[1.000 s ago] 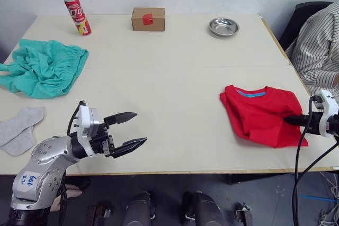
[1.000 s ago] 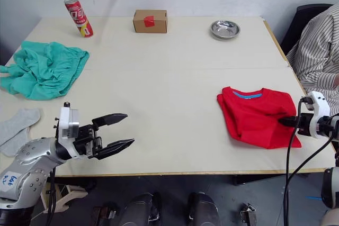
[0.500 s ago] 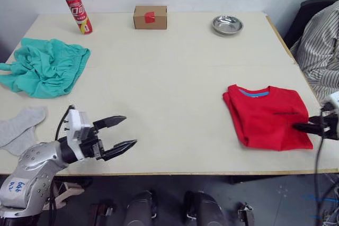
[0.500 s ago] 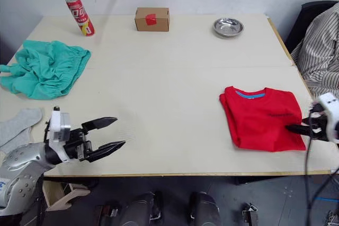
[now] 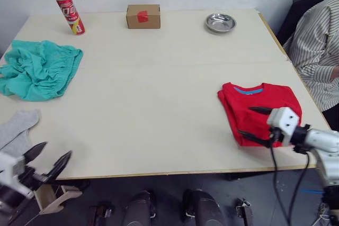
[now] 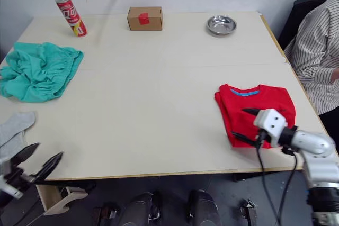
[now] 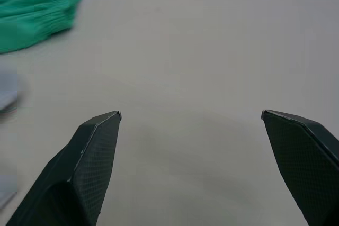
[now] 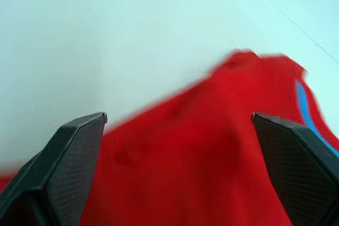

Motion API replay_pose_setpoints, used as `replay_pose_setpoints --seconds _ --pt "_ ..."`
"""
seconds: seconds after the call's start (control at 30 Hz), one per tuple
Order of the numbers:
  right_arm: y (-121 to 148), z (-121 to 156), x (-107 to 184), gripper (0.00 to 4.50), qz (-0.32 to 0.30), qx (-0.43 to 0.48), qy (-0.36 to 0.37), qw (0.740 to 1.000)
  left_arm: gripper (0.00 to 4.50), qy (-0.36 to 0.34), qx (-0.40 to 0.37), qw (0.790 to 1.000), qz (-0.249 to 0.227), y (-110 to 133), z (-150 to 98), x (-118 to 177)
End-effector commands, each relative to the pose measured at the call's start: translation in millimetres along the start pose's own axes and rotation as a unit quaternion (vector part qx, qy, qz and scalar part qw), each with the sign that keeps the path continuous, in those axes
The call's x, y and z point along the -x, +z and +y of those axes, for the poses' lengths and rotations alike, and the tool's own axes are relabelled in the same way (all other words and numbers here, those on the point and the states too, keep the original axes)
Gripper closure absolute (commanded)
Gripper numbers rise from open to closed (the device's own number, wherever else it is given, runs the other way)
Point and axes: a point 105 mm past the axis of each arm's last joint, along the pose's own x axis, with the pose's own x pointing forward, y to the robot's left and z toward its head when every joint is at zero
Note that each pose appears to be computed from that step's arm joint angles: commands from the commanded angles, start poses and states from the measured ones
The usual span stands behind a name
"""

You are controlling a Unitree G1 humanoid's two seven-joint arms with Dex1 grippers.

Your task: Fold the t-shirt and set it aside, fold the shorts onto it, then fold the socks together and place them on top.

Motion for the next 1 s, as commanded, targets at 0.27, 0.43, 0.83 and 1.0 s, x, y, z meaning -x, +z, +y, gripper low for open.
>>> replay_pose_setpoints --seconds 0.27,0.43,0.83,1.0 --pt "37 37 -32 0.05 -0.097 -0.013 0.011 0.995 0.0 0.173 0.054 0.983 -0.018 -5 33 52" --pt "41 46 -31 0.05 -0.103 -0.018 -0.01 0.995 0.0 0.168 0.058 0.983 -0.032 18 43 23" --pt "99 46 -43 0.05 -0.207 -0.068 0.05 0.975 0.0 0.079 0.023 0.996 0.035 76 72 -159" --pt "99 44 -46 0.05 -0.203 -0.062 0.033 0.977 0.0 0.076 0.022 0.995 0.058 80 66 -216"
